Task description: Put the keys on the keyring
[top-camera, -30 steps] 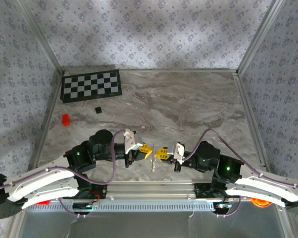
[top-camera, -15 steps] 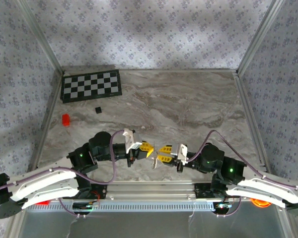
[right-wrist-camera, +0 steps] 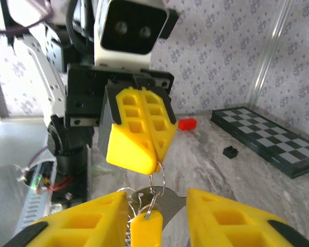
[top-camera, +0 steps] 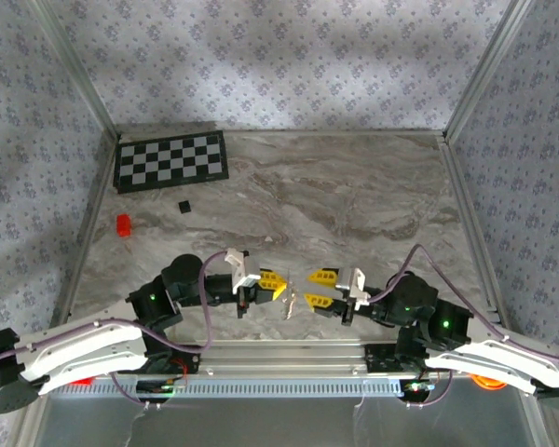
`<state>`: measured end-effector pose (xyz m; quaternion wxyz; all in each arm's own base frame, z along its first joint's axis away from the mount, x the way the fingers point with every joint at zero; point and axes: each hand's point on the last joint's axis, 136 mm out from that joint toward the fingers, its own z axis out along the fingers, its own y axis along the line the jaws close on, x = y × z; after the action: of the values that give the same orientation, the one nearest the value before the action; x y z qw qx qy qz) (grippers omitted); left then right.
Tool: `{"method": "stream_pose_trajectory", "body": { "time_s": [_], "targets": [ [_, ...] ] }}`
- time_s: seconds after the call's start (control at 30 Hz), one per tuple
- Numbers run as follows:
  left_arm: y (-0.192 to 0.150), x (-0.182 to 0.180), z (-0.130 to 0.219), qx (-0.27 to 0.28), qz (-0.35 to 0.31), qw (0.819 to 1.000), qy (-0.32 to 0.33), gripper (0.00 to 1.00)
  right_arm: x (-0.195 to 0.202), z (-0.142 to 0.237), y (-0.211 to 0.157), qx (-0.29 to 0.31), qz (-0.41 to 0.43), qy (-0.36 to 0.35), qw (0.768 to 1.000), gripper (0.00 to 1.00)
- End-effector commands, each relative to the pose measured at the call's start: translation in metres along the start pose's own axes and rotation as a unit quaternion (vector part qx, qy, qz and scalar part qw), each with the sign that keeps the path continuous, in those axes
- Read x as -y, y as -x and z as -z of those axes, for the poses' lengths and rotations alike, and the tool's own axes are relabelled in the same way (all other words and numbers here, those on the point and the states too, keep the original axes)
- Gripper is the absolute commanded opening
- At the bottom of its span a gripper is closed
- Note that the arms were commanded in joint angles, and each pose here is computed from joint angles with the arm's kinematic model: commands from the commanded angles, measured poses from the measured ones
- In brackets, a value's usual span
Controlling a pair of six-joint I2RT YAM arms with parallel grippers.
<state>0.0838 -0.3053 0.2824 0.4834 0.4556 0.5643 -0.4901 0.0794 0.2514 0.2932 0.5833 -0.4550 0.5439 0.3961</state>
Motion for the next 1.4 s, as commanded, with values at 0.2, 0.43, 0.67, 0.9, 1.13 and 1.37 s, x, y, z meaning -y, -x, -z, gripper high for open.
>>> {"method": "stream_pose_trajectory", "body": {
  "time_s": [0.2,0.43,0.67,0.9,1.13,1.37],
  "targets": [
    [0.04,0.03,0.013,0.09,-0.057,0.992,-0.065,0.0,-0.008,0.008,0.015,0.015,-0.049,0.023,0.998,0.38],
    [0.048,0.034,0.013,0.107,-0.061,0.99,-0.07,0.0,-0.004,0.003,0.024,0.02,-0.039,0.013,0.999,0.32],
    [0.049,0.034,0.009,0.104,-0.061,0.99,-0.069,0.0,-0.006,-0.005,0.026,0.012,-0.029,0.024,0.999,0.28],
    [0.049,0.033,0.007,0.1,-0.062,0.991,-0.069,0.0,-0.01,-0.009,0.024,0.014,-0.031,0.034,0.999,0.28],
    [0.049,0.031,0.004,0.097,-0.061,0.991,-0.065,0.0,-0.012,-0.011,0.02,0.011,-0.031,0.041,0.999,0.29],
    [0.047,0.032,0.004,0.096,-0.062,0.991,-0.066,0.0,-0.015,-0.015,0.015,0.006,-0.036,0.049,0.998,0.29]
  ]
}}
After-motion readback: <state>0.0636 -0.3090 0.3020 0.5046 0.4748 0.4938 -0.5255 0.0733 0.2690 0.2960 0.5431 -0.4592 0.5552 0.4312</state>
